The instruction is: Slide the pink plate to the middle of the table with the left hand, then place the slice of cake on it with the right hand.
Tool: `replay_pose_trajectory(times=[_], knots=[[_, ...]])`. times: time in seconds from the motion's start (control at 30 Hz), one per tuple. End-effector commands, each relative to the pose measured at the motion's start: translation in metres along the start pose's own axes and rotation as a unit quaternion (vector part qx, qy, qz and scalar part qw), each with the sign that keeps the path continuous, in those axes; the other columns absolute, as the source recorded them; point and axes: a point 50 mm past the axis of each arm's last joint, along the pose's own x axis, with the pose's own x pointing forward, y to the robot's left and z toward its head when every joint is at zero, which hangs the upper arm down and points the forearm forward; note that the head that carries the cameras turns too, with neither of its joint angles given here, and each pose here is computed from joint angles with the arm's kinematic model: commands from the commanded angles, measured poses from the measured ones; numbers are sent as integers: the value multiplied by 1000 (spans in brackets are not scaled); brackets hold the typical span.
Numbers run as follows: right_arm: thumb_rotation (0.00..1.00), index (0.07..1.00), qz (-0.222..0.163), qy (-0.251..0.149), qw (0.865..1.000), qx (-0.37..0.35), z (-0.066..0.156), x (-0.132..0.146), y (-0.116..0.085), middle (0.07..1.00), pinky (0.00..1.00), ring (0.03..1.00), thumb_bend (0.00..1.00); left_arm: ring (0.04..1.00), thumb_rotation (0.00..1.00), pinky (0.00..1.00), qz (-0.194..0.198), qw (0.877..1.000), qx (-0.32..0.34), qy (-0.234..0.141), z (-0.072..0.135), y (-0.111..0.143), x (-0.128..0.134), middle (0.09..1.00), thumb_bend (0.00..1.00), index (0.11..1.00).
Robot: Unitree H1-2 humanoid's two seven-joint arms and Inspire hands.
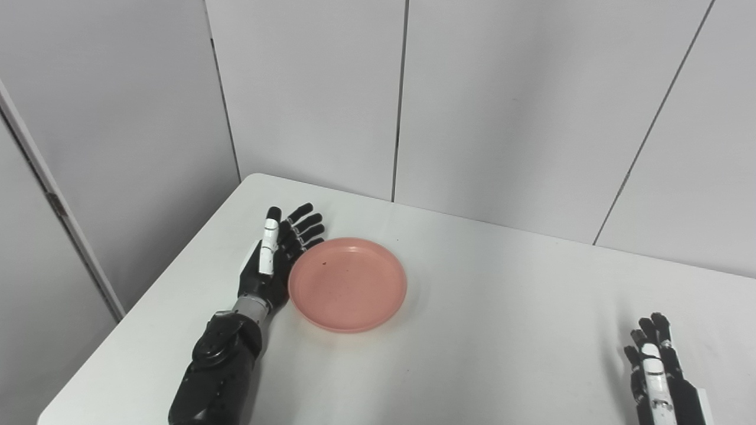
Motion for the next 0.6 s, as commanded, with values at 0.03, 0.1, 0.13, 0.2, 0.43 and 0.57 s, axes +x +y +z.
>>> replay_pose_trajectory(times=[0.03,0.1,0.13,0.2,0.43,0.57], knots=[[737,994,4,-31,1000,-2,10,5,5,988,1000,996,305,839,988,814,-47,999,7,22,-5,-23,3,828,783,807],[718,987,2,-36,999,-3,10,5,6,982,1000,986,310,842,997,821,-59,998,13,31,-8,-29,2,831,781,810],[717,984,-1,-37,999,-2,9,6,6,980,1000,982,324,836,980,816,-67,997,15,36,-12,-35,1,825,774,802],[702,971,-4,-38,999,-7,7,6,7,970,1000,968,356,848,993,834,-82,996,21,42,-20,-46,-2,834,770,810],[694,955,-8,-36,999,-5,-3,10,15,958,1000,951,486,860,1000,839,-102,993,18,64,-34,-76,-13,848,771,827],[671,944,-6,-45,999,-16,-1,12,19,938,974,919,470,850,991,830,-63,996,5,63,-36,-88,-22,837,773,820]])
